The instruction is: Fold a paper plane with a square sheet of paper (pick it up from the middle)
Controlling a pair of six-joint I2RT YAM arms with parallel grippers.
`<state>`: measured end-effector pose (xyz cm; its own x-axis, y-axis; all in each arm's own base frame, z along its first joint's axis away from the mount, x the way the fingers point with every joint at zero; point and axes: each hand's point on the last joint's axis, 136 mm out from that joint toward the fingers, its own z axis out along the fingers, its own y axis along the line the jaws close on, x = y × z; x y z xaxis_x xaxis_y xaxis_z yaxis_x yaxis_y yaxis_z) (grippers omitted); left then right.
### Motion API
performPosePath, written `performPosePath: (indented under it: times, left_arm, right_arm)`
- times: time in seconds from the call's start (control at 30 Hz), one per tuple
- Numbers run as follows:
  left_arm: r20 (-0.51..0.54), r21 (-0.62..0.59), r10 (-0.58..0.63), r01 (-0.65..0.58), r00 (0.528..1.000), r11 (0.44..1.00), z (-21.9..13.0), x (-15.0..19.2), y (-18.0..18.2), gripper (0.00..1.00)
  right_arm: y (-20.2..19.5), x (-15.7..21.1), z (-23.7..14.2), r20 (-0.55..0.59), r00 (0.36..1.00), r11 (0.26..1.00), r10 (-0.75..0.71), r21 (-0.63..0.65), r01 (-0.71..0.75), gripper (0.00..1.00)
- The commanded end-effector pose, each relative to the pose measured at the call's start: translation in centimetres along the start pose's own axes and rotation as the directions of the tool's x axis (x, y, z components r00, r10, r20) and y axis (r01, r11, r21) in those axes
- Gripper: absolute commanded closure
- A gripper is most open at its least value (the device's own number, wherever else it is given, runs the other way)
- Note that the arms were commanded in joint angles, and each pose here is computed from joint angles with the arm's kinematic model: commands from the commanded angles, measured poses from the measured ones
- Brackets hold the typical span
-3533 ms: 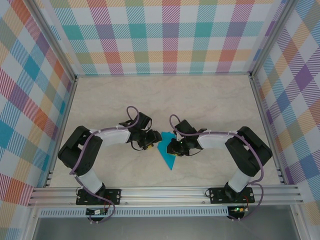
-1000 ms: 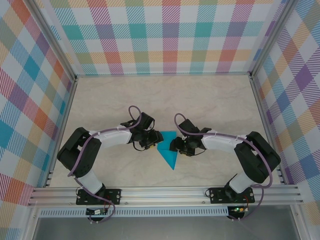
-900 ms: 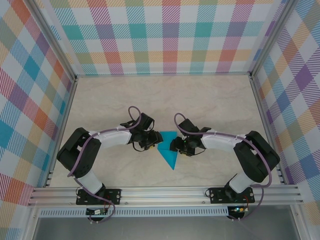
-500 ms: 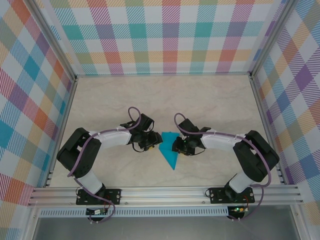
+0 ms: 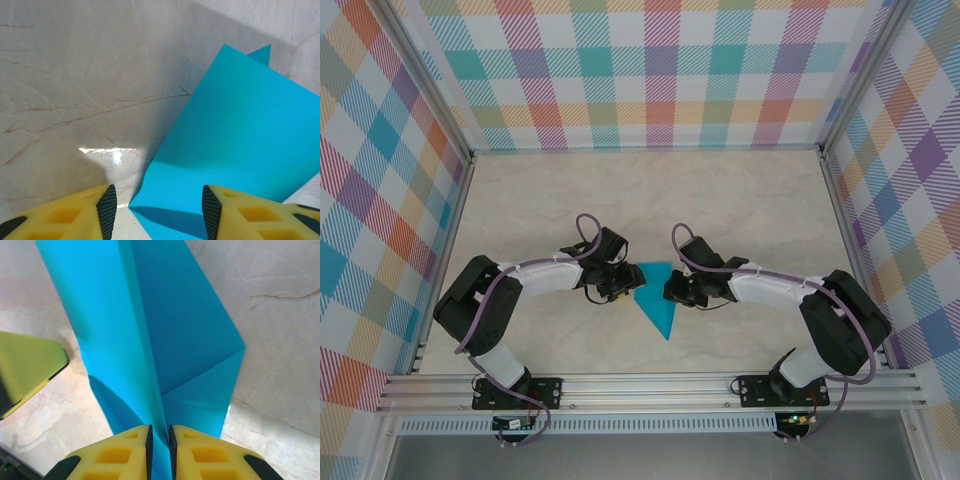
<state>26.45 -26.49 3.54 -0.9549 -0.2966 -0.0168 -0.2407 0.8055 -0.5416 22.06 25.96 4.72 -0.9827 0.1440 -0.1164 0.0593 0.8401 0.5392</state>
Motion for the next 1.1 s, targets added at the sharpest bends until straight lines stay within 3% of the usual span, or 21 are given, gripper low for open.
performPosePath:
  times: [0.0, 0.4, 0.53, 0.6, 0.73, 0.9, 1.07]
  left_arm:
    - [0.009, 0.07, 0.012, -0.012, 1.0, 0.997, -1.3, -0.6, -1.2, 0.48]
    - [-0.014, 0.295, 0.066, -0.059, 0.998, 0.954, -3.2, -1.1, -4.3, 0.44]
    - [-0.011, 0.262, 0.048, -0.044, 0.999, 0.964, -3.0, -1.5, -3.2, 0.44]
    - [-0.015, 0.253, 0.043, -0.037, 0.999, 0.967, -2.9, -1.4, -2.9, 0.44]
    - [-0.018, 0.243, 0.035, -0.029, 0.999, 0.97, -2.6, -1.3, -2.4, 0.44]
    - [-0.019, 0.246, 0.027, -0.022, 0.999, 0.969, -2.6, -1.2, -2.4, 0.44]
    - [-0.016, 0.245, 0.026, -0.021, 1.0, 0.969, -2.8, -1.2, -2.4, 0.44]
  right_arm:
    - [1.6, -0.1, -1.1, 0.026, 0.999, 0.994, -0.044, -0.095, 0.046, 0.82]
    - [2.1, -0.6, -2.3, 0.029, 0.999, 0.978, -0.04, -0.203, 0.045, 0.82]
    - [1.7, -0.8, -1.9, 0.023, 0.999, 0.982, -0.025, -0.184, 0.028, 0.81]
    - [0.6, -0.9, -1.6, 0.023, 1.0, 0.993, 0.004, -0.122, -0.001, 0.66]
    - [0.1, -1.2, -1.2, 0.027, 1.0, 0.996, 0.011, -0.086, -0.008, 0.55]
    - [0.6, -2.0, -0.1, 0.011, 1.0, 0.997, 0.01, -0.079, -0.009, 0.54]
    - [1.5, -2.4, 1.4, -0.015, 1.0, 0.994, 0.003, -0.112, -0.005, 0.59]
